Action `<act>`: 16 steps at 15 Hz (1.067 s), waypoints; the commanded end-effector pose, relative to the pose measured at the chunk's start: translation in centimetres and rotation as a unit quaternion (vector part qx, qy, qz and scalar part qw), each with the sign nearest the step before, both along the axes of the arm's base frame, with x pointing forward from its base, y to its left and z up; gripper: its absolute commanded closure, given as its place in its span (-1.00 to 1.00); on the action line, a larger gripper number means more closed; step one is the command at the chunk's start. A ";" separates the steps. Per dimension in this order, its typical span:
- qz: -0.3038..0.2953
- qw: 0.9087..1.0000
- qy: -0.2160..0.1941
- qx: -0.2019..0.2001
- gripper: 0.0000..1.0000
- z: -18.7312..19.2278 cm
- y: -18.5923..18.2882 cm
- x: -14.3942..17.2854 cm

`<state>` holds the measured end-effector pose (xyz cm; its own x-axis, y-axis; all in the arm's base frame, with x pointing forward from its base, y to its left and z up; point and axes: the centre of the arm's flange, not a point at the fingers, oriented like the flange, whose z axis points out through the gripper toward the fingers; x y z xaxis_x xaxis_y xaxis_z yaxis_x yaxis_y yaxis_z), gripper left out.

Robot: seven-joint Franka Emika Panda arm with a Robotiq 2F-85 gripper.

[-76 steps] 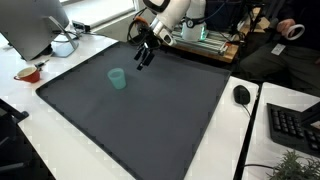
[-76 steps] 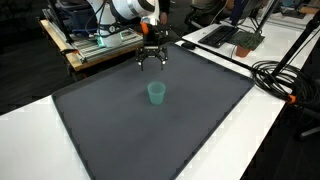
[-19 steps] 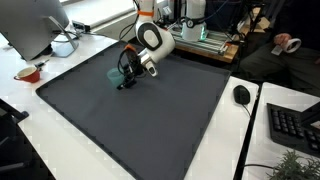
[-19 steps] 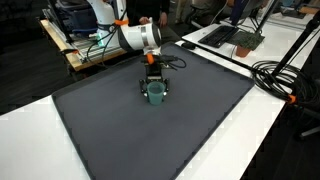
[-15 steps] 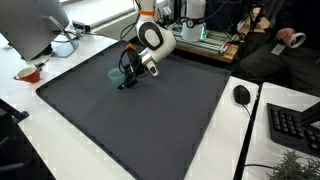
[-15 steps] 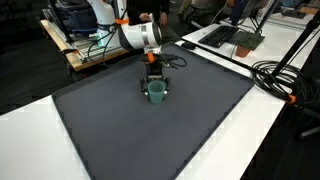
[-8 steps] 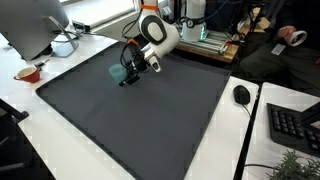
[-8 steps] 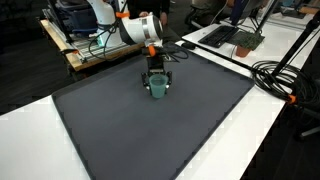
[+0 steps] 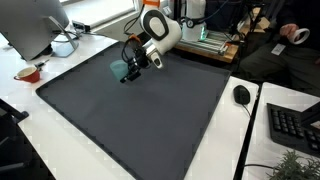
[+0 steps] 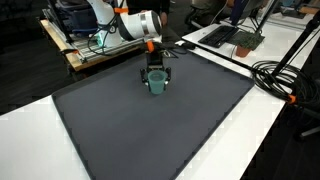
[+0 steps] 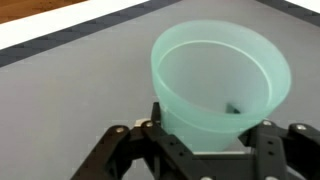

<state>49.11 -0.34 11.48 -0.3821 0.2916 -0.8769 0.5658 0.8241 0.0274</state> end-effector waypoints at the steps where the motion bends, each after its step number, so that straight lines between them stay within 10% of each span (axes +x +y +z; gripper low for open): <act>1: -0.003 1.000 0.000 -0.002 0.16 1.6 0.5 -1.1; 8: 0.002 1.000 -0.003 0.004 0.16 1.1 0.8 -0.8; 9: 0.002 1.000 -0.003 0.004 -0.34 1.1 0.9 -0.8; 16: 0.002 1.000 -0.001 0.004 -0.34 0.9 0.9 -0.8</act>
